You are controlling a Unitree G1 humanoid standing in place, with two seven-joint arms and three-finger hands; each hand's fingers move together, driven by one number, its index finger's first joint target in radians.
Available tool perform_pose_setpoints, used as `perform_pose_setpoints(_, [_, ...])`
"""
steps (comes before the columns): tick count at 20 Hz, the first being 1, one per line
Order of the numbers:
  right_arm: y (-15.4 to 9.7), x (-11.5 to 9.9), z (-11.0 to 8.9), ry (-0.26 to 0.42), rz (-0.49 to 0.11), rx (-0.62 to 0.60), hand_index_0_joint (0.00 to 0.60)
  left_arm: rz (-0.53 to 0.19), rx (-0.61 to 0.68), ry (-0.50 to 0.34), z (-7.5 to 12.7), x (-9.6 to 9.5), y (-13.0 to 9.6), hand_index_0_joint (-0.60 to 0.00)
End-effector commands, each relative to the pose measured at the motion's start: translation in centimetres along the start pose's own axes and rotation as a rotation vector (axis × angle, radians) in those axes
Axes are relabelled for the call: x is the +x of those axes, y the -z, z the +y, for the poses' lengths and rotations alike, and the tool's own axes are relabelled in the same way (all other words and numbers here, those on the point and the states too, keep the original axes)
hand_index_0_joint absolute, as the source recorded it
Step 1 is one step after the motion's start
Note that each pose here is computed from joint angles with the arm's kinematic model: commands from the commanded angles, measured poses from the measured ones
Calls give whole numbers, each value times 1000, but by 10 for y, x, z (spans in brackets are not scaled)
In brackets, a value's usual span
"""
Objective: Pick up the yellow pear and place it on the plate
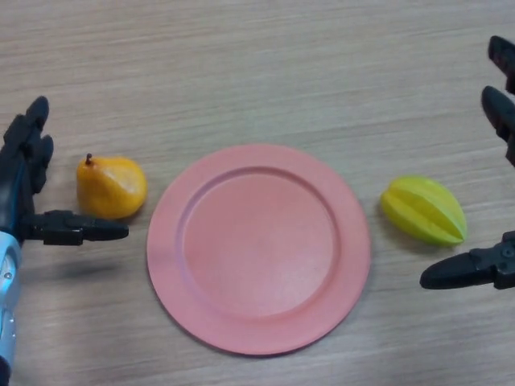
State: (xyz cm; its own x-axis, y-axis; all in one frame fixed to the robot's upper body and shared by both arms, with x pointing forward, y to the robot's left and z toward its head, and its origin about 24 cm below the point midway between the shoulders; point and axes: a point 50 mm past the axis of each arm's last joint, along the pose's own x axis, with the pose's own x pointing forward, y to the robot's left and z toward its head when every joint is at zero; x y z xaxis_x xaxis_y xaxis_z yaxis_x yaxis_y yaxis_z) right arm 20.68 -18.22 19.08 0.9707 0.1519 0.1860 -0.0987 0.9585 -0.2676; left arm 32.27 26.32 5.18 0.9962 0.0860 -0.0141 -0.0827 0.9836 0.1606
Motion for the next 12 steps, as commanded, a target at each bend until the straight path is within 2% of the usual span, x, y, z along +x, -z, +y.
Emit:
perform_pose_setpoints(1, [-27, -6, -10, 57, -174, -68, 0, -276, -10, -72, 16, 11, -49, 0])
perform_pose_setpoints(4, [-28, -6, -6, 53, -181, -70, 0, -351, -28, -87, 16, 15, -51, 0])
perform_pose_setpoints(5, [-28, -6, -6, 53, -181, -70, 0, -357, -30, -91, 16, 15, -51, -50])
perform_pose_setpoints(6, [-28, -6, -6, 55, -182, -68, 0, -355, -29, -94, 16, 15, -50, -200])
perform_pose_setpoints(7, [-28, -6, -5, 56, -181, -65, 0, -350, -26, -99, 16, 15, -49, -300])
perform_pose_setpoints(8, [-29, -6, -4, 57, -177, -63, 0, -340, -16, -110, 15, 16, -45, -450])
perform_pose_setpoints(9, [-30, -5, -2, 57, -176, -59, 0, -326, -18, -116, 13, 16, -41, -550])
perform_pose_setpoints(10, [-31, -6, 0, 55, -176, -56, 0, -304, -22, -109, 13, 17, -39, -600])
perform_pose_setpoints(12, [-30, -5, 1, 55, -169, -53, 0, -267, -20, -94, 14, 19, -37, -600])
